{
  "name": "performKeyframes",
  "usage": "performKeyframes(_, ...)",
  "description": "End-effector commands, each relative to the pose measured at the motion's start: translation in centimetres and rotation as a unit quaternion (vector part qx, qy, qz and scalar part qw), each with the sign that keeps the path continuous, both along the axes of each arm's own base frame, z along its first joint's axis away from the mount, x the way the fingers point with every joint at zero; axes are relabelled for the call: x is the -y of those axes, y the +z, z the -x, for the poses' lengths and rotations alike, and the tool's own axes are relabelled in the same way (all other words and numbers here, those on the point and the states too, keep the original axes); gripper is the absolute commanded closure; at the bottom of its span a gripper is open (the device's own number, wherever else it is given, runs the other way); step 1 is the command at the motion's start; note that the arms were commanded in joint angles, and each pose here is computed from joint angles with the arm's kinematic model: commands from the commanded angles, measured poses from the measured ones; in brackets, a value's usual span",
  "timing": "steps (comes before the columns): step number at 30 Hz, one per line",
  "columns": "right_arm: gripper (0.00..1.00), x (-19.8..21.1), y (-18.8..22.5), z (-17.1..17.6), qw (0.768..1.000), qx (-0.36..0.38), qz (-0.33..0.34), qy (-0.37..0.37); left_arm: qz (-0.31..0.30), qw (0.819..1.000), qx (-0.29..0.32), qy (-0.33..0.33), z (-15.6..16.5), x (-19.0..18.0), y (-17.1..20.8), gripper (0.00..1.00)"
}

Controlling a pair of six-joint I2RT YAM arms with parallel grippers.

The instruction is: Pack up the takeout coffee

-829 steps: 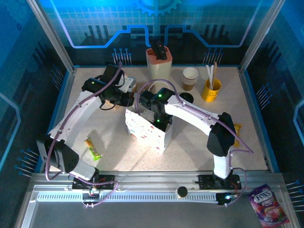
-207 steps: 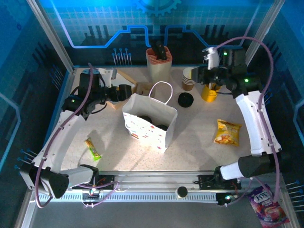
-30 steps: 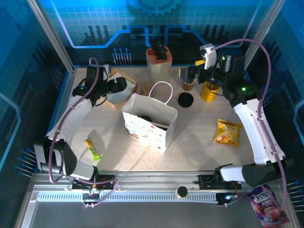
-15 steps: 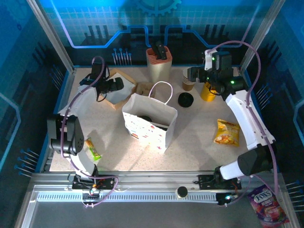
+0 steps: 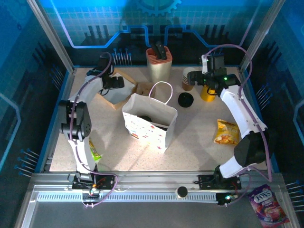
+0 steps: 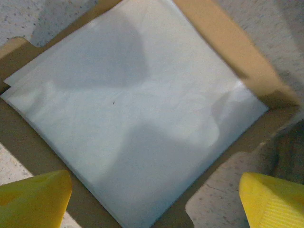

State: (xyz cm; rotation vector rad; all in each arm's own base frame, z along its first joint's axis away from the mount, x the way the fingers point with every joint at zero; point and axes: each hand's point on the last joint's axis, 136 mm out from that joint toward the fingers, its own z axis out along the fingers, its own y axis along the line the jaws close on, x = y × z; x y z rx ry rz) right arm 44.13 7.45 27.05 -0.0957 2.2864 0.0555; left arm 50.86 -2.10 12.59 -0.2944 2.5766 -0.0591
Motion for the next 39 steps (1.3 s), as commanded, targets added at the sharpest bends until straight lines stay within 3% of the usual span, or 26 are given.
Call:
performKeyframes(1,0.01,1.4,-1.3,1.7,0.999,-0.023,0.033,-0.001,-0.041,0.998,-0.033,-0.017,-0.1,-0.7,-1.1,0.09)
performKeyframes(7,0.01,2.3,-1.9,3.8,0.997,-0.034,0.063,0.004,-0.062,0.995,-0.072,-0.042,-1.0,-1.0,-3.3,0.09)
performKeyframes(22,0.01,1.5,-1.8,4.1,0.998,-0.052,0.043,0.017,-0.038,0.986,-0.129,-0.101,-1.9,1.1,-5.1,0.14)
performKeyframes(39,0.01,1.7,-2.7,6.2,0.997,-0.067,0.043,0.016,-0.045,0.969,-0.210,-0.122,-1.1,1.5,-10.8,0.36)
